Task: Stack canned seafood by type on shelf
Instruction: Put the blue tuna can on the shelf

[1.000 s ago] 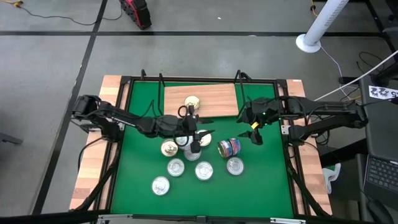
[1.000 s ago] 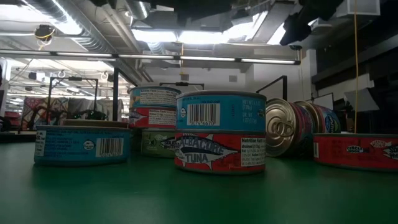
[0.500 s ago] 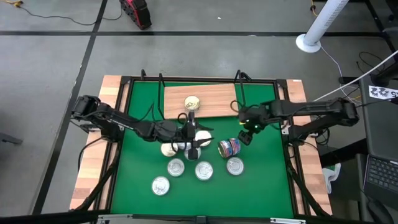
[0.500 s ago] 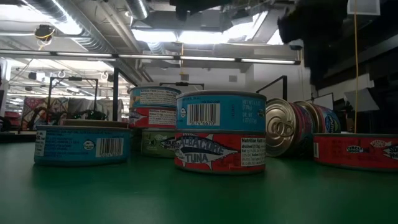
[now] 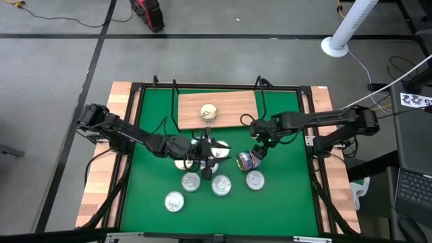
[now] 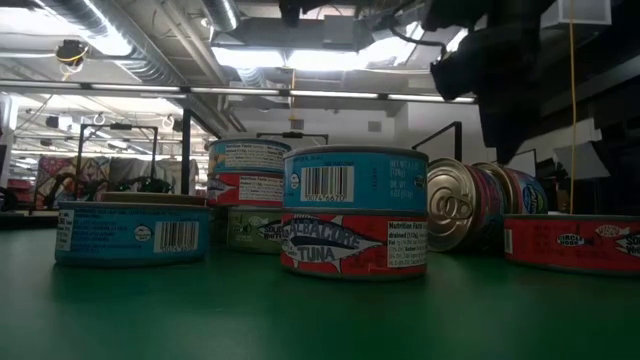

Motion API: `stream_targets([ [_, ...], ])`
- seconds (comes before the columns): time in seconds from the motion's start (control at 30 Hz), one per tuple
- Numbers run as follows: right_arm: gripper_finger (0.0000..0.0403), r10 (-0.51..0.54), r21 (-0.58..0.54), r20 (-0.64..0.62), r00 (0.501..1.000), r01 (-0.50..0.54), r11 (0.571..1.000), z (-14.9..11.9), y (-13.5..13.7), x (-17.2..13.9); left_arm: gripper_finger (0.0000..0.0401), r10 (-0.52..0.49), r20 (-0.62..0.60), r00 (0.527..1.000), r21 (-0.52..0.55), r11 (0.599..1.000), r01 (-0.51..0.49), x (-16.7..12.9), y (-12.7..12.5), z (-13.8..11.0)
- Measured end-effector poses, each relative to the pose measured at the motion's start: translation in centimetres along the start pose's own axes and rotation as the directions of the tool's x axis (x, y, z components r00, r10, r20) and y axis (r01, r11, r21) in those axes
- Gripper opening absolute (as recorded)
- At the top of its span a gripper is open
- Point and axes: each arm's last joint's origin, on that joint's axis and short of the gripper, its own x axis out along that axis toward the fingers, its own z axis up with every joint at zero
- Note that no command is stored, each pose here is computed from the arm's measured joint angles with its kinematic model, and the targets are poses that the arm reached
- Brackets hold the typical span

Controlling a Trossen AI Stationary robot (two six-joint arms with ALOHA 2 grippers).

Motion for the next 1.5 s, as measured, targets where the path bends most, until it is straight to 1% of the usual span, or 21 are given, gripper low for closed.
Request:
stream_targets([
  [0.13, 0.0308, 0.096, 0.013, -0.02, 0.995, -0.095, 0.995, 0.5, 0.1, 0.0, 0.0155, -0.012, 0.002, 1.0, 0.0, 1.0, 0.012, -0.1, -0.4, 0.0],
  [0.2, 0.0308, 0.123, 0.045, -0.029, 0.992, -0.122, 0.992, 0.8, -0.2, -0.1, 0.0155, -0.017, 0.002, 1.0, 0.0, 1.0, 0.017, -0.2, -0.6, 0.0],
  [0.37, 0.0308, 0.09, 0.111, -0.022, 0.996, -0.087, 0.99, 1.2, -0.9, -0.1, 0.0155, -0.031, 0.003, 1.0, -0.015, 0.999, 0.031, -0.4, -1.0, 0.1],
  [0.63, 0.0308, 0.093, 0.18, -0.036, 0.995, -0.085, 0.98, 1.3, -0.8, 0.2, 0.0155, -0.045, 0.005, 0.999, -0.011, 0.999, 0.045, -0.5, -1.5, 0.1],
  [0.73, 0.0308, 0.11, 0.199, -0.031, 0.993, -0.102, 0.975, 1.4, -0.6, 0.3, 0.0155, -0.045, 0.005, 0.999, -0.004, 0.999, 0.045, -0.5, -1.5, 0.1],
  [1.0, 0.0308, 0.121, 0.2, -0.023, 0.992, -0.114, 0.973, 1.5, -0.6, 0.3, 0.0155, -0.042, 0.003, 0.999, -0.002, 0.999, 0.042, -0.5, -1.4, 0.1],
  [1.27, 0.0308, 0.121, 0.222, -0.028, 0.992, -0.112, 0.969, 1.3, -0.3, 0.4, 0.0155, -0.011, 0.0, 1.0, -0.004, 1.0, 0.011, -0.1, -0.3, 0.0],
  [1.4, 0.0308, 0.109, 0.213, -0.028, 0.994, -0.1, 0.972, 0.8, 0.3, 0.5, 0.0155, 0.009, -0.002, 1.0, -0.006, 1.0, -0.009, 0.1, 0.3, -0.1],
  [1.5, 0.0308, 0.082, 0.205, -0.005, 0.997, -0.079, 0.976, 0.6, 0.6, 0.6, 0.0155, 0.02, -0.004, 1.0, -0.007, 1.0, -0.02, 0.2, 0.7, -0.1],
])
